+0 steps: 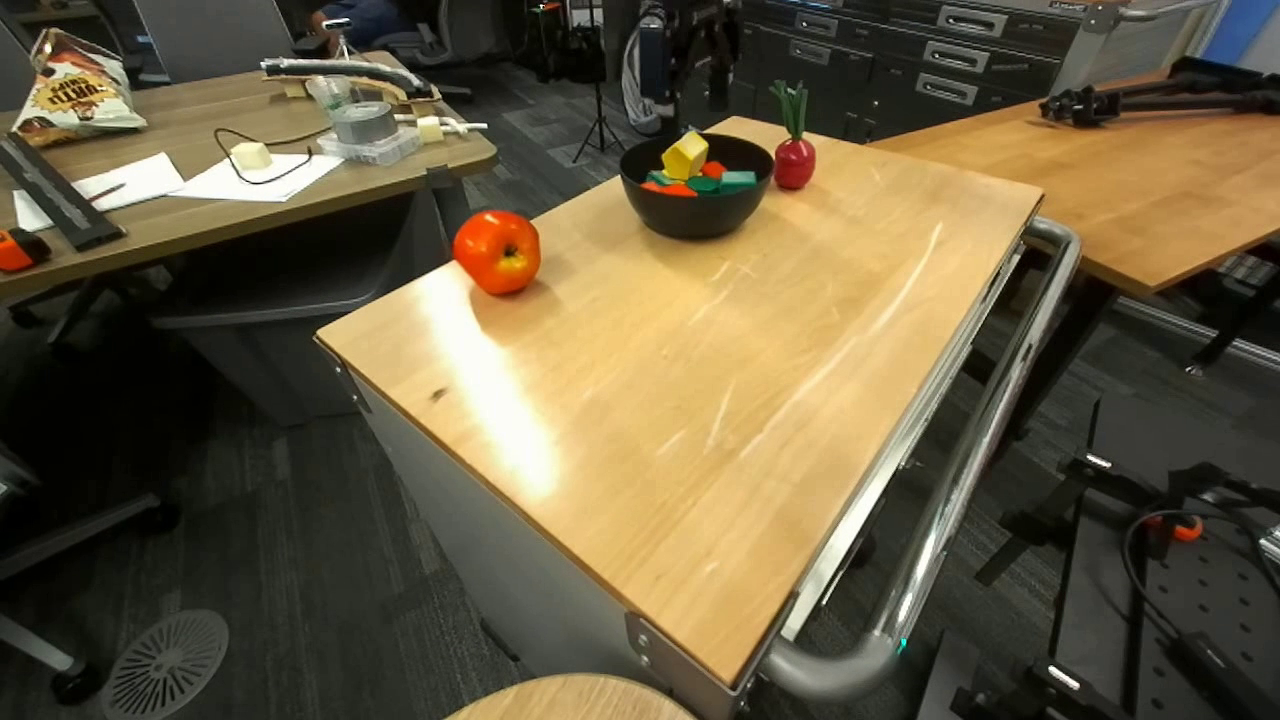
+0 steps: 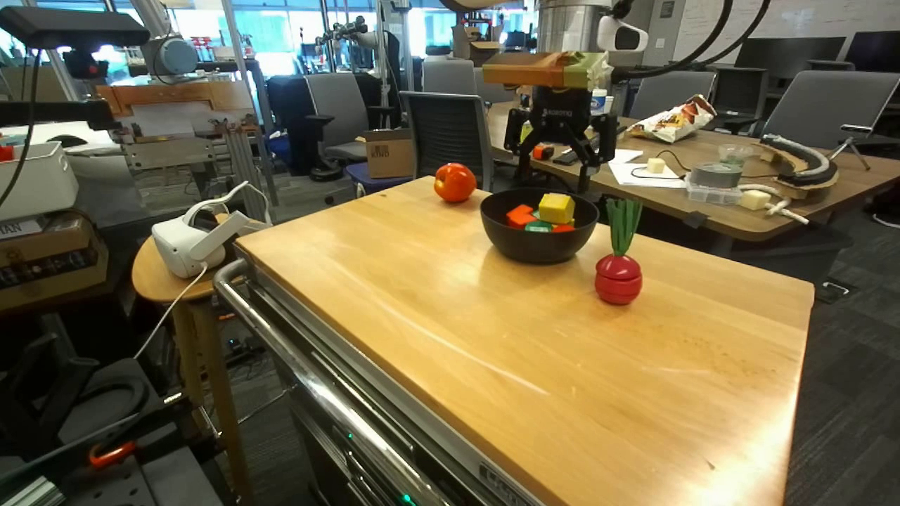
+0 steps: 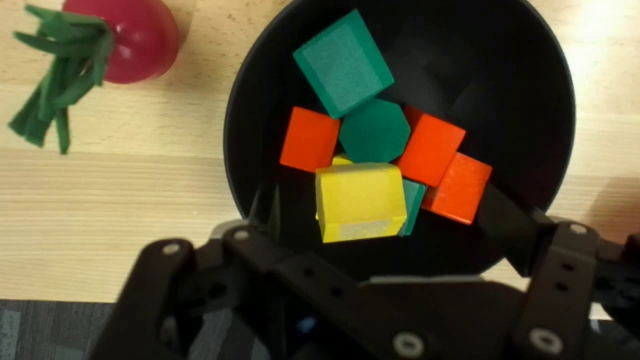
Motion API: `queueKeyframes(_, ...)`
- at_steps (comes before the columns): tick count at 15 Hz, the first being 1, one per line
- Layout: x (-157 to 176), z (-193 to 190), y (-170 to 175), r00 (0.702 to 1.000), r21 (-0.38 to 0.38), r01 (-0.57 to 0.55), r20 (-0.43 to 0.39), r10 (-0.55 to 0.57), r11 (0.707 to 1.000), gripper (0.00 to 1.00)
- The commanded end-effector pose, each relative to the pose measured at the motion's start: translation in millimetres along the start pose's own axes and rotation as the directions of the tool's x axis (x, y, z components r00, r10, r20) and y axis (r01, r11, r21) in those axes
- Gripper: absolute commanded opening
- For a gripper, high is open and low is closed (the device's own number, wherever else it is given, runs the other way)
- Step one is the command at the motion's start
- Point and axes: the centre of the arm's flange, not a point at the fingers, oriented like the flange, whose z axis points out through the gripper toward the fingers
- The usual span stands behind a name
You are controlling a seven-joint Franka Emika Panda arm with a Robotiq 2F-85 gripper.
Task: Move the apple to the left, take the radish and blocks out of the black bowl
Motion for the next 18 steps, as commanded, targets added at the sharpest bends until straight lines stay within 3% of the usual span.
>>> queueKeyframes(1,15,9,1,0.999,-0.039,0.011,0.034,-0.01,0.999,1.0)
queueKeyframes(3,17,17,2,0.999,-0.043,0.011,0.043,-0.009,0.999,0.74)
queueKeyframes(10,19,24,1,0.998,-0.038,0.008,0.065,-0.005,0.999,0.21)
queueKeyframes(15,-2,0,-3,0.999,-0.08,-0.022,0.027,0.024,0.997,0.21)
queueKeyframes(18,-26,-36,-30,0.998,-0.102,-0.031,0.053,0.036,0.994,0.21)
